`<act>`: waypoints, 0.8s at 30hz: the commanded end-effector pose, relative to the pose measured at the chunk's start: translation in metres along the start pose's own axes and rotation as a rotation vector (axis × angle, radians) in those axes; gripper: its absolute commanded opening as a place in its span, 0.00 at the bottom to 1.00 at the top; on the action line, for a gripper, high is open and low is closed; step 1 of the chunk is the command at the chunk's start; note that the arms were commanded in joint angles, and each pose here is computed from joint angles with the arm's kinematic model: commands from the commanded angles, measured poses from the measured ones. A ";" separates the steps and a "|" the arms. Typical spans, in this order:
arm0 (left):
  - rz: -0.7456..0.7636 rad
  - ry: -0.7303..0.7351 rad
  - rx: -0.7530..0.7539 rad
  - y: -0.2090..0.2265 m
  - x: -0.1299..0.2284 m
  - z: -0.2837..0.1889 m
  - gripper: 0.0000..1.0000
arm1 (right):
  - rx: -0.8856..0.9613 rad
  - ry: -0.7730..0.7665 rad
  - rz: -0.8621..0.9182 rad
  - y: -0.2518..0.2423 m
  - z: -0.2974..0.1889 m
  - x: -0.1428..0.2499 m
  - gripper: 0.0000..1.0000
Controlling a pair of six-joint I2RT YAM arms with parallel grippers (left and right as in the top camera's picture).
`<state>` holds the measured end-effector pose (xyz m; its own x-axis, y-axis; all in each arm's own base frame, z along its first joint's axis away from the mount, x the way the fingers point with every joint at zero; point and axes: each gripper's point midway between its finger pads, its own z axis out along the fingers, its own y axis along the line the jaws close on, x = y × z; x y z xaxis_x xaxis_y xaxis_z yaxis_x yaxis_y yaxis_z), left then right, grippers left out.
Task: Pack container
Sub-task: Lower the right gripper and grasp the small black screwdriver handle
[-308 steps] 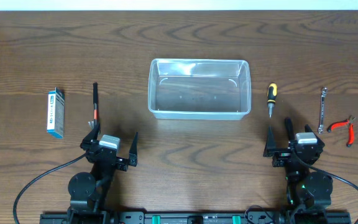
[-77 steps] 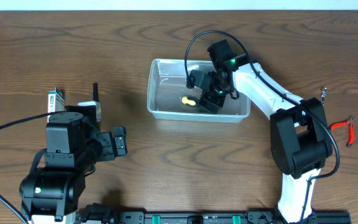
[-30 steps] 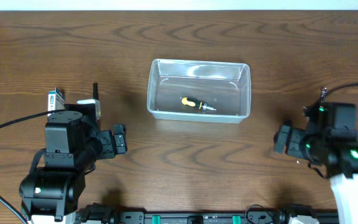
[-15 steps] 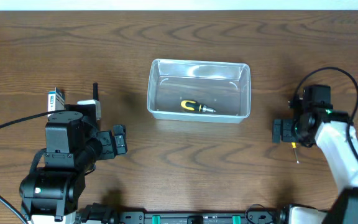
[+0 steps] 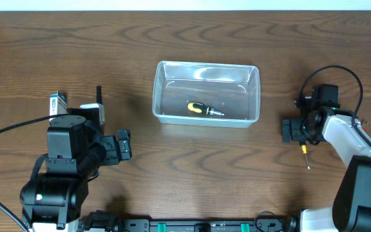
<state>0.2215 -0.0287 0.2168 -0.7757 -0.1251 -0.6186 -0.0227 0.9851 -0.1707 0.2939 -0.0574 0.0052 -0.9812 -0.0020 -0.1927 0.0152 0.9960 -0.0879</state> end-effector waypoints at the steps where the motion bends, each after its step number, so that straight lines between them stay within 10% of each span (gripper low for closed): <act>1: -0.007 -0.018 -0.004 0.000 -0.005 -0.005 0.98 | 0.003 0.025 -0.027 -0.002 0.009 0.005 0.99; 24: -0.006 -0.019 -0.004 0.000 -0.005 -0.005 0.98 | -0.023 0.209 0.052 0.006 0.029 0.044 0.73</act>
<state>0.2215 -0.0287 0.2168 -0.7757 -0.1251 -0.6186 -0.0227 0.9851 -0.1707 0.2893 -0.0458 -0.0074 -0.9918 0.0423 -0.1210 0.0432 0.9991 -0.0048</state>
